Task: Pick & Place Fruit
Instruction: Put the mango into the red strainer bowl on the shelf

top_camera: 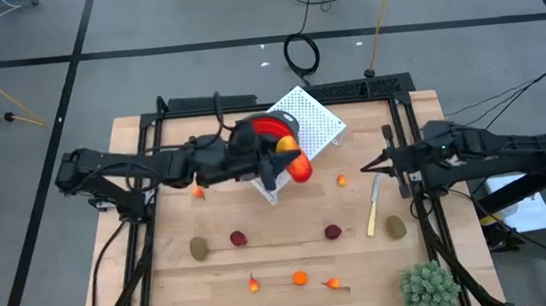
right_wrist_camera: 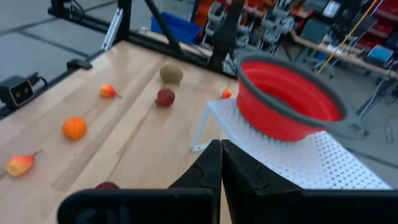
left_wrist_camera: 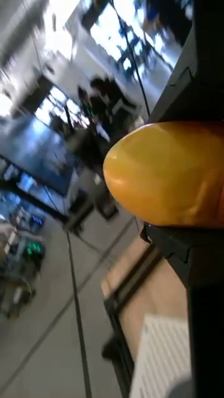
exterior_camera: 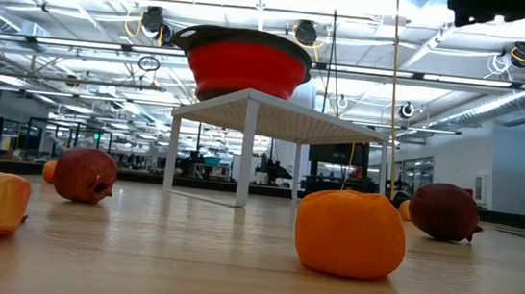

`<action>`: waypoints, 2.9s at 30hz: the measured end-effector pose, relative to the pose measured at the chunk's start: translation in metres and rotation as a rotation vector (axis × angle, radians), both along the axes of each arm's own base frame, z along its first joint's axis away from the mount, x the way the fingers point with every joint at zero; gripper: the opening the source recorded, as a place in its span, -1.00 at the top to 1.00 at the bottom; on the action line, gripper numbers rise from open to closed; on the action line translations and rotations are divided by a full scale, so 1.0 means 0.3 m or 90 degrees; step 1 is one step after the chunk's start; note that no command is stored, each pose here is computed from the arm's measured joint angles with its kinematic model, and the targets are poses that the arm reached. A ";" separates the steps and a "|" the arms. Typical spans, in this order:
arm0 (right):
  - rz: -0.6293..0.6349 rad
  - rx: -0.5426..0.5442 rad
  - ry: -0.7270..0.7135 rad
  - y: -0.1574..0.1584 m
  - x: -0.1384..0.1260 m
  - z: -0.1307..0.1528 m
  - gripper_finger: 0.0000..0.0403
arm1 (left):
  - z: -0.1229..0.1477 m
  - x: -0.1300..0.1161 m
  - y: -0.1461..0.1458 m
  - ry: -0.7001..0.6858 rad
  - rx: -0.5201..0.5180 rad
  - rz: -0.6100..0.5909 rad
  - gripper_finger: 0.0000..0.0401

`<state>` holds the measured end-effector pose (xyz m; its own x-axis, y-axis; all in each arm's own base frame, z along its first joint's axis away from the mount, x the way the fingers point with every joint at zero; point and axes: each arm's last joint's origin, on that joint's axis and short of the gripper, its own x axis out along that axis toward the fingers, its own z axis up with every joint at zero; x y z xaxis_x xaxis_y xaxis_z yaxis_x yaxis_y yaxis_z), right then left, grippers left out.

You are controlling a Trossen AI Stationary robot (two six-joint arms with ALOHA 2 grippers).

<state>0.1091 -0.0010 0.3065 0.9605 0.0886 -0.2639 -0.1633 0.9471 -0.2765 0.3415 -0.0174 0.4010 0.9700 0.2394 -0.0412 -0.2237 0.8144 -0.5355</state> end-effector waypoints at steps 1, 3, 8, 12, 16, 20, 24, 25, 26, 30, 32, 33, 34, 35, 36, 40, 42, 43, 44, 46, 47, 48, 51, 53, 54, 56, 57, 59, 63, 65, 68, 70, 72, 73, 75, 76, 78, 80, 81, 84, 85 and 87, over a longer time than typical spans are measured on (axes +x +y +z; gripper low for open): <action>0.000 0.000 -0.007 0.000 -0.007 0.003 1.00 | -0.007 0.000 0.014 0.014 0.001 0.008 0.04; 0.000 -0.001 -0.020 0.001 -0.021 0.009 1.00 | -0.020 0.000 0.046 0.041 0.006 0.025 0.07; 0.000 -0.002 -0.044 0.002 -0.048 0.019 1.00 | -0.045 -0.006 0.132 0.094 0.011 0.051 0.10; 0.000 -0.003 -0.059 0.003 -0.064 0.024 1.00 | -0.058 -0.013 0.193 0.124 0.010 0.053 0.06; -0.005 0.016 -0.059 0.003 -0.072 -0.001 1.00 | -0.067 -0.022 0.244 0.147 0.024 0.061 0.06; -0.009 0.033 -0.078 0.003 -0.076 -0.038 1.00 | -0.079 -0.033 0.286 0.176 0.034 0.055 0.06; -0.013 0.029 -0.106 0.003 -0.082 -0.058 1.00 | -0.101 -0.048 0.319 0.222 0.020 0.069 0.05; -0.021 0.028 -0.109 0.001 -0.082 -0.065 1.00 | -0.104 -0.053 0.327 0.237 0.016 0.071 0.05; -0.028 0.026 -0.110 0.000 -0.082 -0.072 1.00 | -0.099 -0.061 0.333 0.256 0.010 0.069 0.05; -0.056 0.020 -0.114 -0.004 -0.087 -0.090 1.00 | -0.040 -0.093 0.354 0.310 -0.004 0.082 0.04; -0.059 0.019 -0.115 -0.004 -0.090 -0.095 1.00 | -0.019 -0.109 0.363 0.333 -0.009 0.091 0.04; -0.059 0.019 -0.116 -0.004 -0.091 -0.095 1.00 | -0.006 -0.115 0.367 0.338 -0.011 0.093 0.04; -0.059 0.018 -0.119 -0.004 -0.093 -0.094 1.00 | 0.006 -0.120 0.370 0.337 -0.012 0.096 0.04; -0.058 0.017 -0.120 -0.004 -0.095 -0.094 1.00 | 0.017 -0.125 0.373 0.334 -0.012 0.098 0.04; -0.058 0.017 -0.122 -0.004 -0.097 -0.093 1.00 | 0.026 -0.130 0.376 0.333 -0.013 0.099 0.04; -0.058 0.017 -0.123 -0.003 -0.109 -0.095 1.00 | 0.034 -0.140 0.383 0.358 -0.028 0.098 0.04; -0.058 0.018 -0.125 -0.003 -0.120 -0.097 1.00 | 0.034 -0.134 0.384 0.358 -0.038 0.095 0.04; -0.058 0.018 -0.129 -0.003 -0.125 -0.096 1.00 | 0.028 -0.130 0.384 0.363 -0.042 0.089 0.04; -0.059 0.021 -0.134 -0.002 -0.129 -0.095 1.00 | 0.024 -0.126 0.384 0.365 -0.044 0.083 0.04; -0.060 0.029 -0.141 -0.002 -0.137 -0.095 1.00 | 0.008 -0.109 0.386 0.374 -0.050 0.072 0.04; -0.060 0.034 -0.144 -0.002 -0.138 -0.097 1.00 | 0.004 -0.105 0.386 0.376 -0.051 0.069 0.04; -0.061 0.037 -0.144 -0.002 -0.139 -0.104 1.00 | -0.002 -0.101 0.387 0.380 -0.054 0.066 0.04; -0.063 0.053 -0.144 -0.002 -0.132 -0.140 1.00 | -0.016 -0.084 0.393 0.384 -0.057 0.066 0.04; -0.063 0.055 -0.161 -0.003 -0.126 -0.157 1.00 | -0.030 -0.073 0.395 0.392 -0.063 0.060 0.04; -0.062 0.055 -0.175 -0.003 -0.124 -0.162 1.00 | -0.034 -0.067 0.396 0.392 -0.065 0.056 0.04; -0.061 0.054 -0.184 -0.003 -0.119 -0.178 1.00 | -0.047 -0.058 0.397 0.399 -0.080 0.047 0.04; -0.061 0.054 -0.188 -0.003 -0.116 -0.184 1.00 | -0.054 -0.050 0.399 0.401 -0.083 0.043 0.04; -0.061 0.054 -0.192 -0.003 -0.112 -0.195 1.00 | -0.062 -0.045 0.400 0.406 -0.086 0.042 0.04; -0.062 0.054 -0.190 -0.003 -0.109 -0.202 1.00 | -0.077 -0.037 0.405 0.416 -0.099 0.045 0.04; -0.063 0.054 -0.191 -0.004 -0.109 -0.202 1.00 | -0.090 -0.031 0.411 0.425 -0.108 0.048 0.04; -0.063 0.054 -0.192 -0.004 -0.109 -0.202 1.00 | -0.110 -0.028 0.418 0.441 -0.140 0.054 0.04; -0.063 0.054 -0.192 -0.004 -0.109 -0.202 1.00 | -0.120 -0.017 0.422 0.438 -0.161 0.053 0.04; -0.063 0.053 -0.192 -0.004 -0.109 -0.201 1.00 | -0.140 -0.012 0.424 0.458 -0.176 0.053 0.04; -0.063 0.054 -0.192 -0.004 -0.109 -0.201 1.00 | -0.151 -0.002 0.425 0.463 -0.178 0.052 0.04; -0.063 0.054 -0.192 -0.004 -0.109 -0.201 1.00 | -0.163 0.006 0.427 0.469 -0.185 0.053 0.04; -0.063 0.055 -0.192 -0.003 -0.109 -0.201 1.00 | -0.174 0.011 0.428 0.477 -0.189 0.053 0.04; -0.064 0.059 -0.191 -0.004 -0.109 -0.202 1.00 | -0.176 0.019 0.429 0.469 -0.189 0.055 0.04; -0.075 0.066 -0.192 -0.005 -0.110 -0.201 1.00 | -0.181 0.015 0.429 0.480 -0.196 0.062 0.04; -0.078 0.067 -0.192 -0.006 -0.110 -0.201 1.00 | -0.180 0.016 0.430 0.477 -0.193 0.067 0.04; -0.078 0.066 -0.191 -0.006 -0.110 -0.202 1.00 | -0.186 0.019 0.435 0.482 -0.185 0.086 0.04; -0.078 0.066 -0.191 -0.005 -0.110 -0.202 1.00 | -0.187 0.020 0.436 0.483 -0.184 0.087 0.04; -0.077 0.066 -0.191 -0.005 -0.110 -0.202 1.00 | -0.187 0.019 0.436 0.483 -0.180 0.087 0.04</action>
<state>0.0762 -0.0027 0.2461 0.9991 -0.0200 0.0373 0.0269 0.9801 -0.1965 0.3474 0.1135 0.3450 0.6168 0.2357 -0.7510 -0.6953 0.6103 -0.3796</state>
